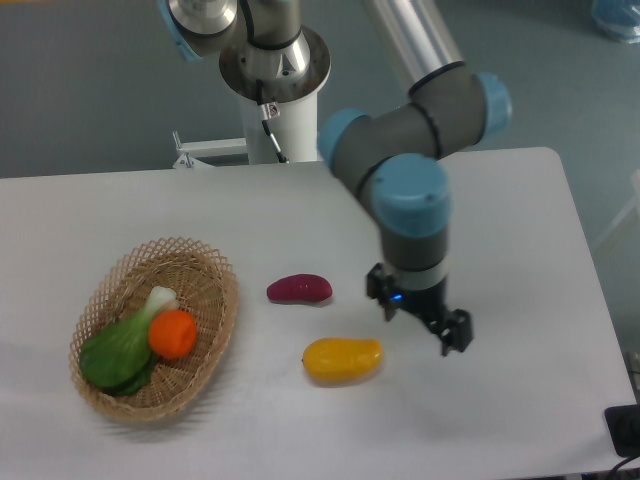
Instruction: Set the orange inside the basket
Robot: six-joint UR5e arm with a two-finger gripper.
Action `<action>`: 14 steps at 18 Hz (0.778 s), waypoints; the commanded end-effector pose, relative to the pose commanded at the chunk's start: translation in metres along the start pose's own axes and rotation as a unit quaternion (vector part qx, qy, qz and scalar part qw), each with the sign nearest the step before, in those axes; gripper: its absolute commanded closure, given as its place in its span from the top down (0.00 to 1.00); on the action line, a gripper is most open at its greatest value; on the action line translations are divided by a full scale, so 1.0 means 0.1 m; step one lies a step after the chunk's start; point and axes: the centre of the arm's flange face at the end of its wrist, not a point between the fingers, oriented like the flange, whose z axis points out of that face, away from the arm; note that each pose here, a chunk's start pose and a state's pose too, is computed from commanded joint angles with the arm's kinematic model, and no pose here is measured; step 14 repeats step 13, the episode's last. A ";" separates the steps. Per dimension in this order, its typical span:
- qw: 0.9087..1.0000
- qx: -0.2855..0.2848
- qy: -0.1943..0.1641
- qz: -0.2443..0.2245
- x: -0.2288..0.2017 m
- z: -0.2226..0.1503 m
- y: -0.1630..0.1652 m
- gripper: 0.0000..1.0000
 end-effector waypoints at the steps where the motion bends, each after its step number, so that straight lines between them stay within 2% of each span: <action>1: 1.000 0.001 0.010 0.011 -0.04 0.02 0.15 1.00; 3: 0.999 0.001 0.012 0.047 -0.11 0.04 0.35 1.00; 14: 0.999 0.000 0.007 0.047 -0.20 0.05 0.43 1.00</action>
